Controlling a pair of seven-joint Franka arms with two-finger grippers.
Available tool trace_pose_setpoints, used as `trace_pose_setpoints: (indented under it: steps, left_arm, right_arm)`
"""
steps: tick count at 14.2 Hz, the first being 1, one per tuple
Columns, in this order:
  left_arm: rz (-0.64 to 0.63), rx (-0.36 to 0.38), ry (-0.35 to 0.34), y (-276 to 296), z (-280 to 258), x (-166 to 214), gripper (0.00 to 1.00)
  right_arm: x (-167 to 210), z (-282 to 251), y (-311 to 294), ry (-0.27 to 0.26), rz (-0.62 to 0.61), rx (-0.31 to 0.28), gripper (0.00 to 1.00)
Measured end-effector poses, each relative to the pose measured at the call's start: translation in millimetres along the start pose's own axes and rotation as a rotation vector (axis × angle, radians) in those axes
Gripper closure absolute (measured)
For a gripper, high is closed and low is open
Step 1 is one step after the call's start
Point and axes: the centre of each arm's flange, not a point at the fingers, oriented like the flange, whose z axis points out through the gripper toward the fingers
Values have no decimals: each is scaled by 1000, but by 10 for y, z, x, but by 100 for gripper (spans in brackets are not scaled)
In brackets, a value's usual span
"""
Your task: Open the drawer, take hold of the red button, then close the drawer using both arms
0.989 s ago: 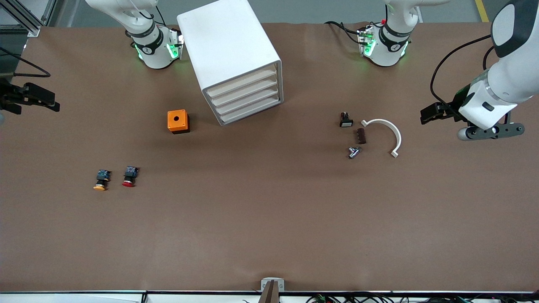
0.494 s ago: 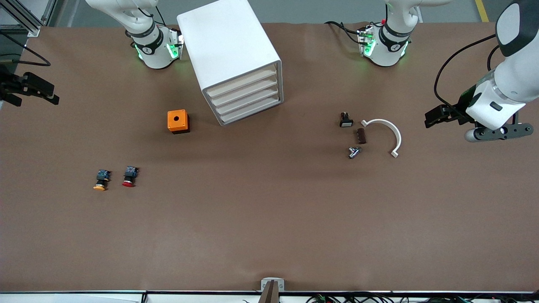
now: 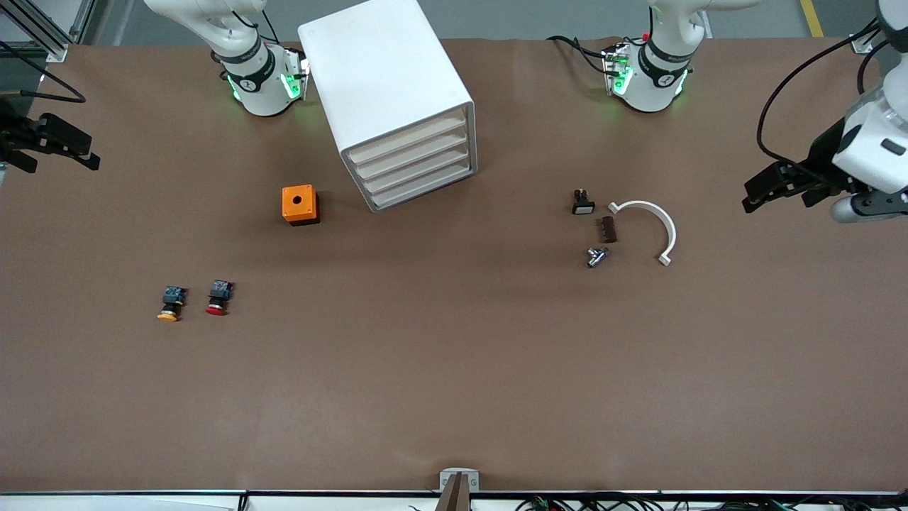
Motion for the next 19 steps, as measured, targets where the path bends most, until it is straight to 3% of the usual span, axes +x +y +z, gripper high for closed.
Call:
trace_pose_setpoints:
  steps: [6, 10, 19]
  left_arm:
    - [16, -1, -1, 63, -99, -18, 0]
    - [102, 0, -2, 11, -87, 5, 0]
    - [112, 17, -17, -15, -80, -9, 0]
  right_arm:
    - [0, -6, 27, 5, -5, 0, 0]
    - [-5, -15, 158, 15, -14, 2, 0]
    - [2, -34, 173, 35, 3, 44, 0]
